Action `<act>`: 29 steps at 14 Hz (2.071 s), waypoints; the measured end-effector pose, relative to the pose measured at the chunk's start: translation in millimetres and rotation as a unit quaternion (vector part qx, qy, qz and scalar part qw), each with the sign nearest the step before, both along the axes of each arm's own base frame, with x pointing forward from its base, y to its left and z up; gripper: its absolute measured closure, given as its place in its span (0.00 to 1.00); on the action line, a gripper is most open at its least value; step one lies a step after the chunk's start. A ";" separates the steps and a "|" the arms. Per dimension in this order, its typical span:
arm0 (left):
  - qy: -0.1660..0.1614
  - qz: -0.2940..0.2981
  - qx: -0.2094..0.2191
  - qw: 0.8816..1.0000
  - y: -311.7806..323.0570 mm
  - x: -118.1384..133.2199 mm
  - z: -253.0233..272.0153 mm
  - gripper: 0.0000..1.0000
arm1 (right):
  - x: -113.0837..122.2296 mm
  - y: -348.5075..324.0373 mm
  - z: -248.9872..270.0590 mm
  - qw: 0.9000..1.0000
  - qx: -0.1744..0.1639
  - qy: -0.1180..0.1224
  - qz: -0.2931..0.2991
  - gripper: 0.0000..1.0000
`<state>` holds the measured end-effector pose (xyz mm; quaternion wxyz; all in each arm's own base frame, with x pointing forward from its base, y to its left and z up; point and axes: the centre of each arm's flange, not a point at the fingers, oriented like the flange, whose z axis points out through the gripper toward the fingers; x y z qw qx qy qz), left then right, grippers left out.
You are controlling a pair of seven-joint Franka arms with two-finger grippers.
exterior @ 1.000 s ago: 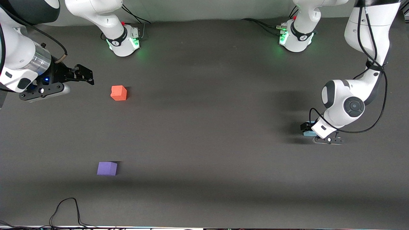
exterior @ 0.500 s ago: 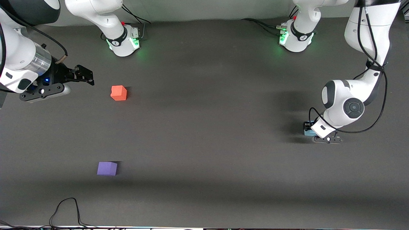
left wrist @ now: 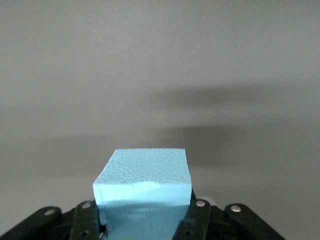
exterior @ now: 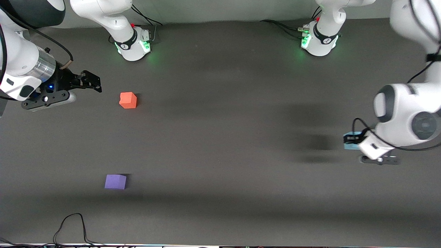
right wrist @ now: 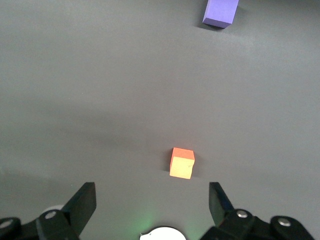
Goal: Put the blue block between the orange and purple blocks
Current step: 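Carry the light-blue cube with the left gripper to the table's middle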
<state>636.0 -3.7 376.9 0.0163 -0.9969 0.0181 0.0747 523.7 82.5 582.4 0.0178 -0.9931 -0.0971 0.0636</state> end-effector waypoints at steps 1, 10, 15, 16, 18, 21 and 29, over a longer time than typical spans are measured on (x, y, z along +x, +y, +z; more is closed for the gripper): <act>0.001 0.011 0.001 1.000 -3.8 3.2 30.4 0.44 | 0.1 0.0 -0.1 1.000 0.000 0.000 -0.002 0.00; -0.028 0.129 -0.012 0.991 -296.2 -52.0 83.1 0.44 | -2.4 16.9 -0.8 1.000 -0.004 0.001 -0.010 0.00; -0.070 0.131 -0.026 0.989 -468.5 -119.5 18.5 0.45 | -1.7 21.0 -1.2 1.000 -0.004 -0.002 -0.013 0.00; -0.071 0.122 -0.020 0.990 -493.6 -131.9 -0.4 0.45 | -1.5 21.0 -1.7 1.000 -0.004 -0.002 -0.013 0.00; -0.073 0.110 -0.003 0.991 -535.9 -153.7 -41.2 0.45 | -1.0 21.2 -2.8 1.000 -0.004 -0.001 -0.013 0.00; -0.090 0.087 0.010 0.992 -582.8 -182.9 -110.2 0.45 | 1.0 21.6 -6.1 1.000 -0.005 0.000 -0.013 0.00; -0.104 0.058 0.008 0.993 -585.5 -176.2 -181.0 0.44 | 4.9 28.4 -12.7 1.000 -0.005 0.000 -0.008 0.00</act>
